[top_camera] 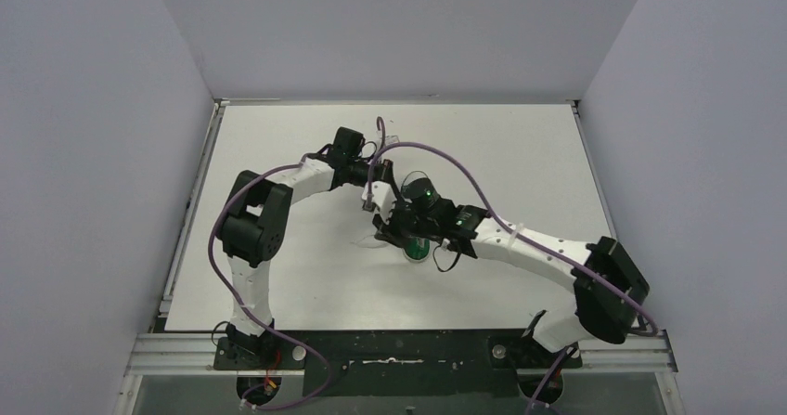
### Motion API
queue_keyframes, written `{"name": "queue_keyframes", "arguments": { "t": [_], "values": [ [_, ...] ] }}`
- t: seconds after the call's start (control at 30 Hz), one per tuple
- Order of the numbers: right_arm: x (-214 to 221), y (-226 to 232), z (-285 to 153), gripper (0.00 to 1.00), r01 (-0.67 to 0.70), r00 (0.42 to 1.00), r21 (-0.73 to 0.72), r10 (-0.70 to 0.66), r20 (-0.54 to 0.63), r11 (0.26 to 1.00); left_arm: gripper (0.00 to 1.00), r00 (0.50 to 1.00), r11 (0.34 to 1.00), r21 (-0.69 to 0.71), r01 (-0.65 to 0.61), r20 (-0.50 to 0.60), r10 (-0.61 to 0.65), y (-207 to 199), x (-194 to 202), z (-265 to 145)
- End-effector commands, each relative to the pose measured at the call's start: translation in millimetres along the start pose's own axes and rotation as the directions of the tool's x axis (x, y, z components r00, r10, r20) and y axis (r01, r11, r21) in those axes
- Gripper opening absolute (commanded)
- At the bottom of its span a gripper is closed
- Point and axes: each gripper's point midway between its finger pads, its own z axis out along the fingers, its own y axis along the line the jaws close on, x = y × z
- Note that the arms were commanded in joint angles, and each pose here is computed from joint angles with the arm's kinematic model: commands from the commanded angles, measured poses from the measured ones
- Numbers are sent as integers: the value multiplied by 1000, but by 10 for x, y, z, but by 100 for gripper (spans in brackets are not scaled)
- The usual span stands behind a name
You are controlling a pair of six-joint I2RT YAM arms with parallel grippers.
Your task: Tie the shoes
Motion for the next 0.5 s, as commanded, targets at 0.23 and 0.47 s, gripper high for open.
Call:
{"name": "queue_keyframes", "arguments": {
  "t": [0.23,0.47],
  "values": [
    [319,-617,-1439,0,-749,534,571,817,218,337,0,988,995,97,23,148,-37,-494,-293,-64],
    [1082,-442,-1836,0,-720,86,688,972,217,-89,0,983,994,80,74,159,-86,-420,-289,57]
  ]
}}
